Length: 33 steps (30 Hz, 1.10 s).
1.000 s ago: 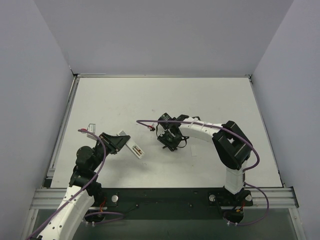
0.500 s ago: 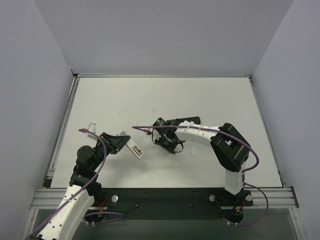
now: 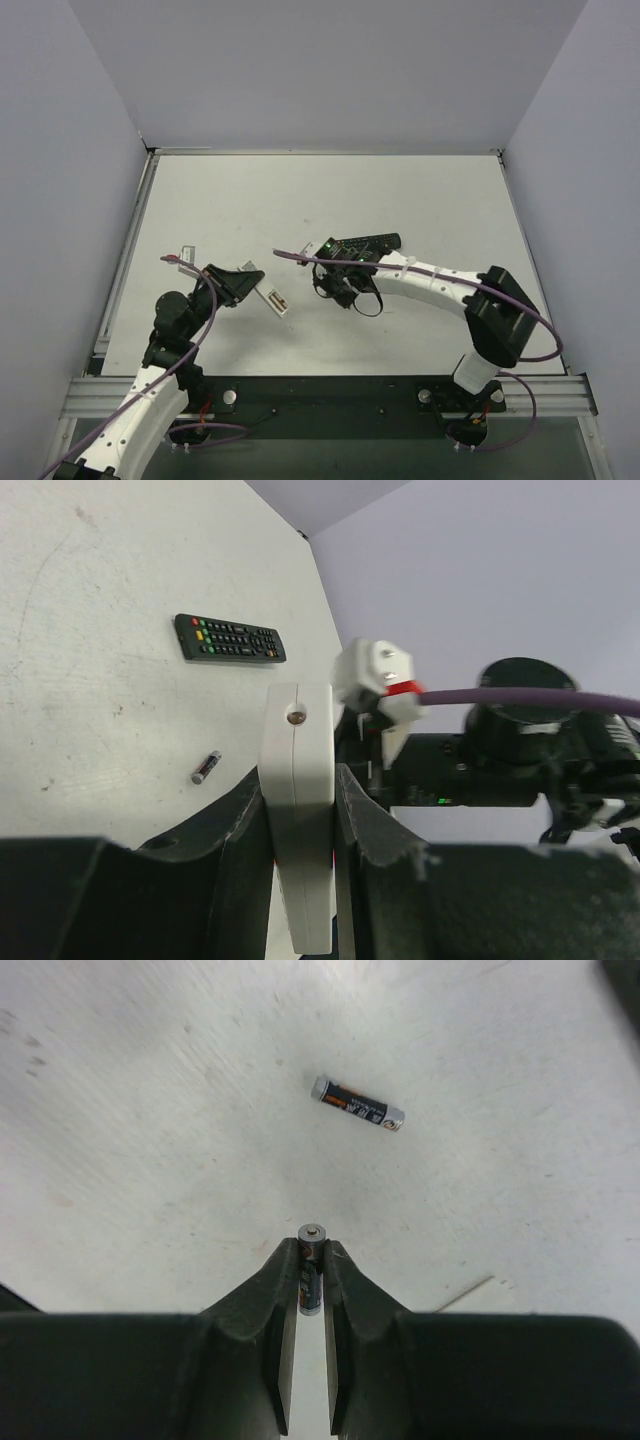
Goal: Load the batteries into the remote control
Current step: Pick up the battery from the center of the board, then load the battery into the remote control.
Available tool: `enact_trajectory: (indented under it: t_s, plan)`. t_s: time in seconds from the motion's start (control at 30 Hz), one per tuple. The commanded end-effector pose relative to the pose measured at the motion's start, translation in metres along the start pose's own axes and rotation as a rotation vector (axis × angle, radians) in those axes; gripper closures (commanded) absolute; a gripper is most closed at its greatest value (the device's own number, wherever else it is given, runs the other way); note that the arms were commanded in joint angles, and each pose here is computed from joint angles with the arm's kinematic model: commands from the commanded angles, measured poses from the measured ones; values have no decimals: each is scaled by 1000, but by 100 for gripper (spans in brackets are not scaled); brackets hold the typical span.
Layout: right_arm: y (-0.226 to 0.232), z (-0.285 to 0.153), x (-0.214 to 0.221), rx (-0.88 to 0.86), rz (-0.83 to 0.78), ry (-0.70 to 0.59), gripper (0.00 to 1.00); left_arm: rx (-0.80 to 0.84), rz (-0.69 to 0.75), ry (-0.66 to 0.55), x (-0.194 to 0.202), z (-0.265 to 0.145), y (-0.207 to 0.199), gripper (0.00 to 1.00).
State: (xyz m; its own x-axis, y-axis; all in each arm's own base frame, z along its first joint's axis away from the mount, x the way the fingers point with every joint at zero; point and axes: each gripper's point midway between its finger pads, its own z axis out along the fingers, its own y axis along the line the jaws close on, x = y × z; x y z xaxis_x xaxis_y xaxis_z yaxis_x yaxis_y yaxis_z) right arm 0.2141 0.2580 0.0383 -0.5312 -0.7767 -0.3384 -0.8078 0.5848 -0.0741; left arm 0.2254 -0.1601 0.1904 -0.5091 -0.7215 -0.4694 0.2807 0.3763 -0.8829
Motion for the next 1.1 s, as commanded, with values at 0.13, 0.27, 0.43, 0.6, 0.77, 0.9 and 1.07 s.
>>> enact_trajectory:
  t_s: [0.13,0.27,0.43,0.6,0.77,0.9,1.07]
  plan:
    - [-2,-102,-78,86,166,-455,100,198,83,-25,-14,5,-48,100]
    - [8,-147,-105,46,220,-650,100,216,95,-26,-17,10,-55,100]
    - [28,-186,-132,-57,280,-847,100,237,76,-34,-21,16,-62,100]
    - [51,-204,-155,-123,269,-952,100,269,56,-35,-23,22,-70,100]
    - [73,-199,-164,-144,232,-975,100,291,38,-43,-24,25,-78,100]
    - [79,-193,-168,-138,233,-986,100,308,32,-47,-25,26,-84,100]
    - [82,-182,-166,-113,226,-968,100,315,23,-54,-26,25,-88,100]
